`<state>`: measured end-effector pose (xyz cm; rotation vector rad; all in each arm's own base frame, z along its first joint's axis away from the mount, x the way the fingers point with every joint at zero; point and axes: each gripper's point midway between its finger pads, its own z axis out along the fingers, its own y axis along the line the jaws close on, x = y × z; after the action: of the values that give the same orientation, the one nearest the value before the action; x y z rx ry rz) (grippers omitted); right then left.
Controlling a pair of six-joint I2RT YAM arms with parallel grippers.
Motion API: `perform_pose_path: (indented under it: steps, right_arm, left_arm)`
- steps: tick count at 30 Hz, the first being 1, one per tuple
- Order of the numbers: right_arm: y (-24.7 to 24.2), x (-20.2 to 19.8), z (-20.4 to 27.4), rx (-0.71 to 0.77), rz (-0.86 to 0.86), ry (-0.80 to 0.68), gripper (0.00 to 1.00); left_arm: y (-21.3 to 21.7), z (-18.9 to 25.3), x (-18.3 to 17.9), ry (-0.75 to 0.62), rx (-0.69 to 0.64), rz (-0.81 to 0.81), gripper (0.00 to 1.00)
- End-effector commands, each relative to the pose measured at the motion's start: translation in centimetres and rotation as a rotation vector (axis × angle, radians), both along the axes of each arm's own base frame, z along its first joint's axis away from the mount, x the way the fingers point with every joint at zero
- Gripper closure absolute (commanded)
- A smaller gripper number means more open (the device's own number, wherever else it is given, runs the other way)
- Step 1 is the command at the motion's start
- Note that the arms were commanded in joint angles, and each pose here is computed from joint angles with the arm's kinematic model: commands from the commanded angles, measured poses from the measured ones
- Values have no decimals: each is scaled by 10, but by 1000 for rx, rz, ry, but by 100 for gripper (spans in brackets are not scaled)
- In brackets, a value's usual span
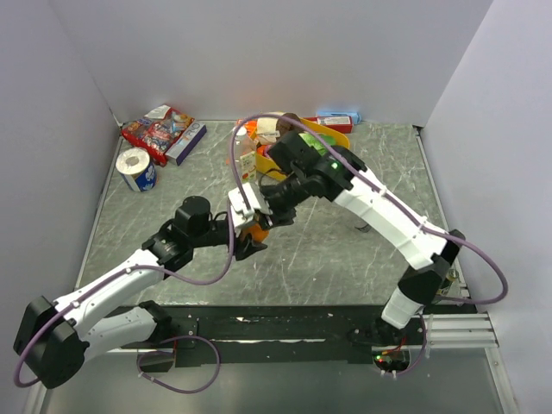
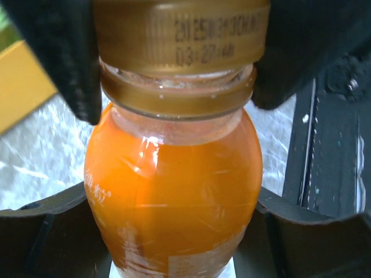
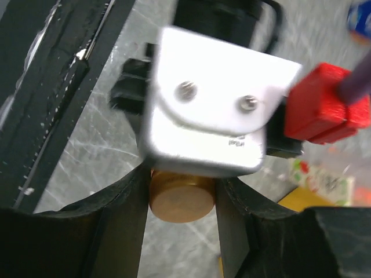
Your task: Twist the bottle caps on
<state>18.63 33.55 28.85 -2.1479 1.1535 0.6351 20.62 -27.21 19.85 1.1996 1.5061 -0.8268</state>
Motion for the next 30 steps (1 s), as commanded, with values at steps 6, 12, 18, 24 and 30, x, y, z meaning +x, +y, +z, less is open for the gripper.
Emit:
perform_pose_path:
  steps: [6,12,18,24,30]
  right_arm:
    - [22,-15,-14,-33,-229,443,100]
    - [14,-1,21,50,-280,352,70]
    - [-13,11,79,242,-401,360,36]
    - [-26,-10,106,384,-336,436,25]
    - [-17,-17,110,474,-287,548,20]
  left_arm:
    - [1,104,75,50,-371,426,99]
    - [5,76,75,101,-295,448,99]
    - [14,30,45,145,-223,381,99]
    - [14,37,14,154,-249,267,99]
    - [5,64,-5,104,-262,105,99]
